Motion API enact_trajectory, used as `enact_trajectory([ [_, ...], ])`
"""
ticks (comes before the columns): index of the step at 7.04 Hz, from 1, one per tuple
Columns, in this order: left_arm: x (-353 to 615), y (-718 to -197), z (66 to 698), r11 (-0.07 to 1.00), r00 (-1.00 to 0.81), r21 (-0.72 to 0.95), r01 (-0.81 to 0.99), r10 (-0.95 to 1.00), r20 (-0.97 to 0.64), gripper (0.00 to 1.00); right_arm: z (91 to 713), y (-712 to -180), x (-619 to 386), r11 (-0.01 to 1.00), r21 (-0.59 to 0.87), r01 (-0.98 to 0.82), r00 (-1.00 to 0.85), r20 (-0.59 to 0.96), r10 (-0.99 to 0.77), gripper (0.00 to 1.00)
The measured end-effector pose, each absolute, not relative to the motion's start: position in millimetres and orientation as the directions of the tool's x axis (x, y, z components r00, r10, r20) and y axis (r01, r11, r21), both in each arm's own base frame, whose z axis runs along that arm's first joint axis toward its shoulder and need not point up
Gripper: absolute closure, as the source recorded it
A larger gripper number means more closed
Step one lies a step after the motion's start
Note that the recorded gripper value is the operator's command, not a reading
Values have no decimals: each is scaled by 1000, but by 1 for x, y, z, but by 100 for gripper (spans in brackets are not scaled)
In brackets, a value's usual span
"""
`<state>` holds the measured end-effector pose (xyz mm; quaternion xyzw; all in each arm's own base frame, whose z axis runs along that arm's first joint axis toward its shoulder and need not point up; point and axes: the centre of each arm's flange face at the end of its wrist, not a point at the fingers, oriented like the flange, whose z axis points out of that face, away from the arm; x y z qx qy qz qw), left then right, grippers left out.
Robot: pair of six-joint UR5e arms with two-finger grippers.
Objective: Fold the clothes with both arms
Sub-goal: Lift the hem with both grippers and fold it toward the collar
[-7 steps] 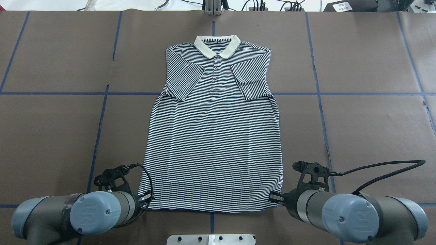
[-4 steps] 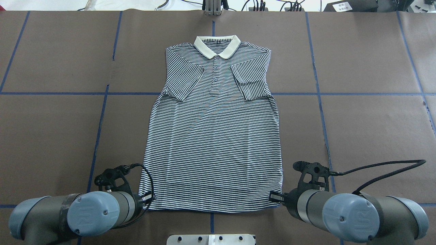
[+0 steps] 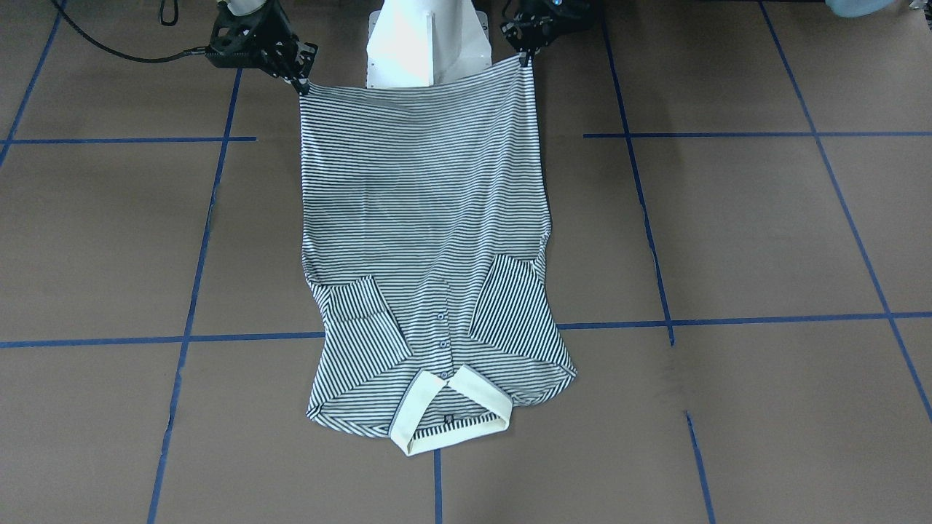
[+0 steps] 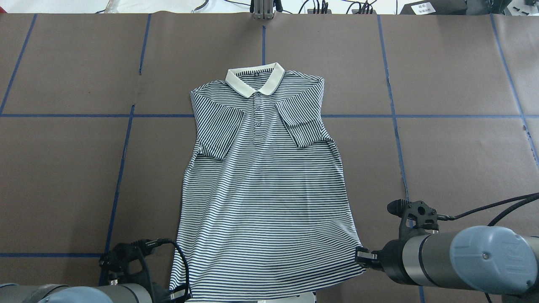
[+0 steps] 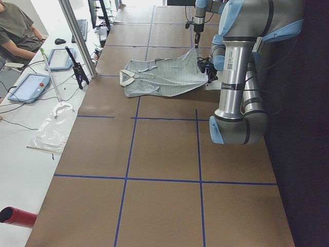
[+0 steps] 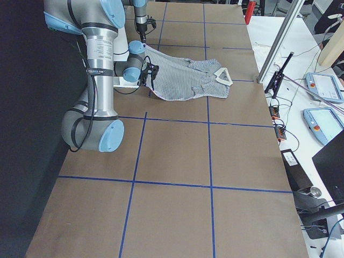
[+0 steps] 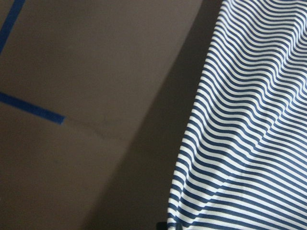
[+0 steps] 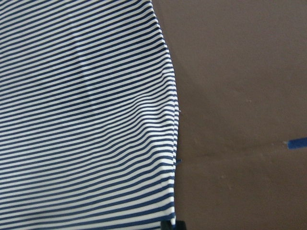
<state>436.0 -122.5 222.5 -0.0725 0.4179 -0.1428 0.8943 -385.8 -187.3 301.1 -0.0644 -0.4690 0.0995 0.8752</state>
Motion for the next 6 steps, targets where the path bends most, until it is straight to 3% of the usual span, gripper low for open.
enact_trajectory([
  [3,413,-126,207,958,608,-226,177,-287,-740,100,286,-198,-370,975,-204,-94,511,830,223,100],
  [6,402,-248,201,962,610,-12,274,-183,-771,100,247,-322,-391,975,-2,-221,448,888,103,100],
])
